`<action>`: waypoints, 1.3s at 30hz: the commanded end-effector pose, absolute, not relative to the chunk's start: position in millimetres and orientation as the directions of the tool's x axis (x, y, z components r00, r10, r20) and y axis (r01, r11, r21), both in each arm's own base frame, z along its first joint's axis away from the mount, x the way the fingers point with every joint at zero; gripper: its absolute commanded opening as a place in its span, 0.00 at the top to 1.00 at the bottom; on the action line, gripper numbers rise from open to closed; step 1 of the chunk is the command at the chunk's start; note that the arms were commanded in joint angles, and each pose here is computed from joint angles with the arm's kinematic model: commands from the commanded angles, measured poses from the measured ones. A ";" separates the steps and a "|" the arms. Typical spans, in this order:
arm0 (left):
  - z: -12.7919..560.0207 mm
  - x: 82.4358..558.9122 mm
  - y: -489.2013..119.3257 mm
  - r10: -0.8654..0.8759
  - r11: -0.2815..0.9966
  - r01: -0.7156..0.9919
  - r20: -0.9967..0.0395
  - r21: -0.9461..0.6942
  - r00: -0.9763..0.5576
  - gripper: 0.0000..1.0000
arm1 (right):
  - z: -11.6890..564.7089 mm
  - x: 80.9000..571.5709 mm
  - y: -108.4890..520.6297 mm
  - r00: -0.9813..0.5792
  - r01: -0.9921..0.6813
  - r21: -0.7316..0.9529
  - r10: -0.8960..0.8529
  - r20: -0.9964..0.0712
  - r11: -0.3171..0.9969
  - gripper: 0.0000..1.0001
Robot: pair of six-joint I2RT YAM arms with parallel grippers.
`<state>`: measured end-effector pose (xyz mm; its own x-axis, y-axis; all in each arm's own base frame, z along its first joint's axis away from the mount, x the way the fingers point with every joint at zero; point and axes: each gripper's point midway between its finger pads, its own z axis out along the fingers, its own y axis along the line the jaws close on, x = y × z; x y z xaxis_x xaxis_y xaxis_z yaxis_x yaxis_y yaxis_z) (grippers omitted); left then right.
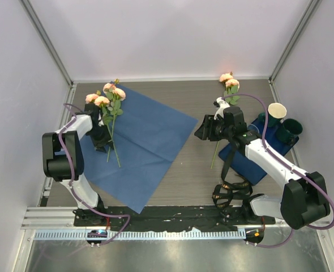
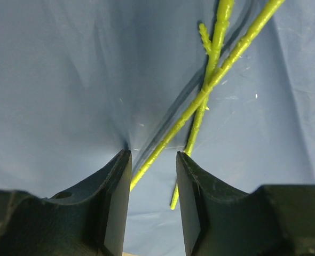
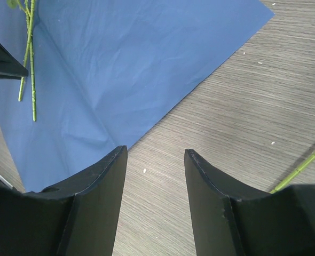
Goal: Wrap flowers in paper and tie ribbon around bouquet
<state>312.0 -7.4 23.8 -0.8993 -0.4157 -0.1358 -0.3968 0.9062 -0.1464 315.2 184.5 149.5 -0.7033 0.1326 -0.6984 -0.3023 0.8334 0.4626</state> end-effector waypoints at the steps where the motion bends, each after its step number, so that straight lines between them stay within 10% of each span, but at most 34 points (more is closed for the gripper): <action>1: 30.1 325.9 4.0 -0.386 0.922 -0.371 -0.196 -0.108 -0.901 0.57 | 160.0 317.3 187.5 -0.678 -0.330 0.470 0.141 -0.722 0.819 0.46; 18: 64.3 327.6 -20.8 -0.278 0.960 -0.275 -0.290 -0.055 -0.916 1.00 | 169.2 316.3 187.3 -0.665 -0.341 0.474 0.148 -0.732 0.812 0.46; 31: 46.9 324.2 -45.7 -0.229 0.972 -0.237 -0.236 0.006 -0.944 1.00 | 169.9 315.8 186.3 -0.663 -0.335 0.473 0.152 -0.733 0.815 0.46; 39: 79.0 331.2 -59.9 -0.273 0.961 -0.244 -0.332 -0.127 -0.903 0.39 | 162.6 316.6 186.3 -0.675 -0.326 0.474 0.150 -0.722 0.818 0.46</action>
